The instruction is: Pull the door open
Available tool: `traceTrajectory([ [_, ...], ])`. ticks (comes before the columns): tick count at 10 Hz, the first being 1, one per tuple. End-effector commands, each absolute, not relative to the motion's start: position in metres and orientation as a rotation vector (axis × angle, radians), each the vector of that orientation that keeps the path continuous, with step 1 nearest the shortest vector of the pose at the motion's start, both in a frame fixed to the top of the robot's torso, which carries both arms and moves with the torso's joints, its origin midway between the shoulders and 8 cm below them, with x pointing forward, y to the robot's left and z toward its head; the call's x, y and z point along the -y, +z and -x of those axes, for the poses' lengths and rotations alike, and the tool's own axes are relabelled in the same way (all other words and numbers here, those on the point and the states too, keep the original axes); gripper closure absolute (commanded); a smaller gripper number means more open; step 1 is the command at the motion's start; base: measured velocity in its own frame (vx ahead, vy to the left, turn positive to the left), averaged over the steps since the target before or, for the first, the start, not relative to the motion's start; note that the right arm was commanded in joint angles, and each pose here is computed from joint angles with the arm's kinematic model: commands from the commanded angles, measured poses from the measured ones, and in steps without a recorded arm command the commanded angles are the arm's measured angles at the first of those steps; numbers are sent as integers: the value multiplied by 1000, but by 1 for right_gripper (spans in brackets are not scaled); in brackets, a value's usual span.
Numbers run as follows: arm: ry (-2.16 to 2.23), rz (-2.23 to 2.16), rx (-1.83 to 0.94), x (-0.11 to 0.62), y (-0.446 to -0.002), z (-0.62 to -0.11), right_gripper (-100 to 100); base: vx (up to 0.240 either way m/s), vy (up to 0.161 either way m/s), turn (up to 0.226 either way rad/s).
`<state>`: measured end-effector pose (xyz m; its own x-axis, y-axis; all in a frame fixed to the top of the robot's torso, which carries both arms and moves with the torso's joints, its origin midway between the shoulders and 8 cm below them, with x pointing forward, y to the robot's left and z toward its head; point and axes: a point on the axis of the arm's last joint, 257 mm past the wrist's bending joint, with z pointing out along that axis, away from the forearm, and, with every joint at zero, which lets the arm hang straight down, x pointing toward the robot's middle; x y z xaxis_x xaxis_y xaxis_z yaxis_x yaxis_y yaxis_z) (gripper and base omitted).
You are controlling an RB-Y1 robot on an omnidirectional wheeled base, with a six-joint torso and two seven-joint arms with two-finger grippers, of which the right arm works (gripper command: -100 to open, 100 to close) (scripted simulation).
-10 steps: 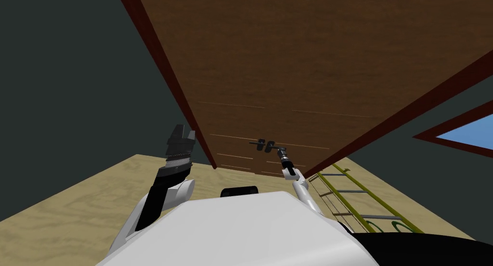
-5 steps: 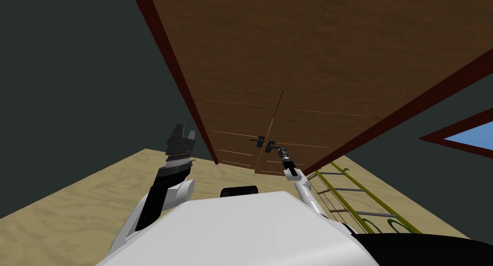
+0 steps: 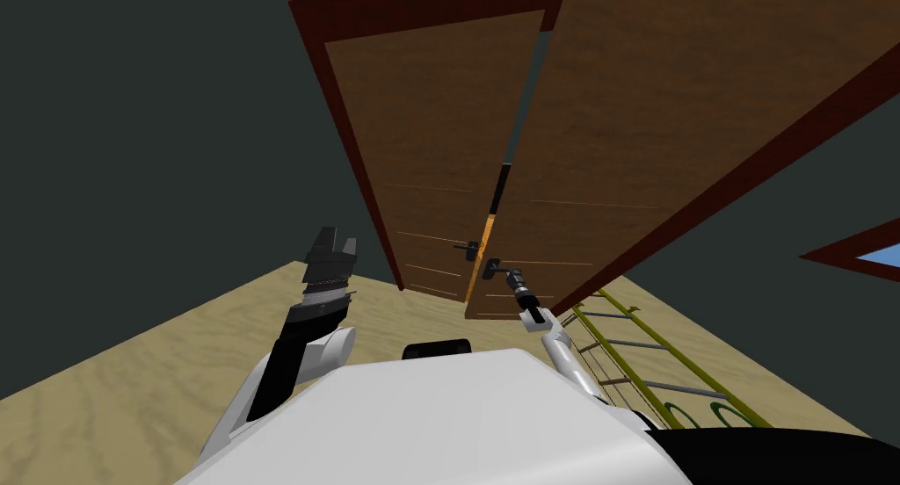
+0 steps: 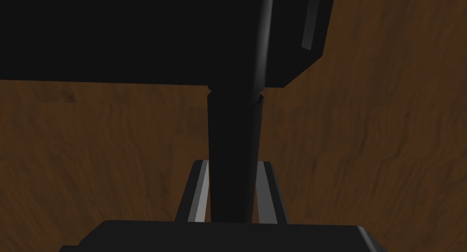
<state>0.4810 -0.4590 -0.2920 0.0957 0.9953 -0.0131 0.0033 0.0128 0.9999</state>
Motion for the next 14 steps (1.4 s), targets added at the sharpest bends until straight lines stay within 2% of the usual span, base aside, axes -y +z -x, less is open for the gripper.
traceTrajectory([
  [1, 1168, -1233, -1171, 443, -293, -481, 100, -196, -67, 105],
  [11, 1236, -1185, -1252, 442, -291, -441, 100, -176, -75, 95],
  [14, 1266, -1167, -1280, 440, -294, -426, 100, -208, -78, 167],
])
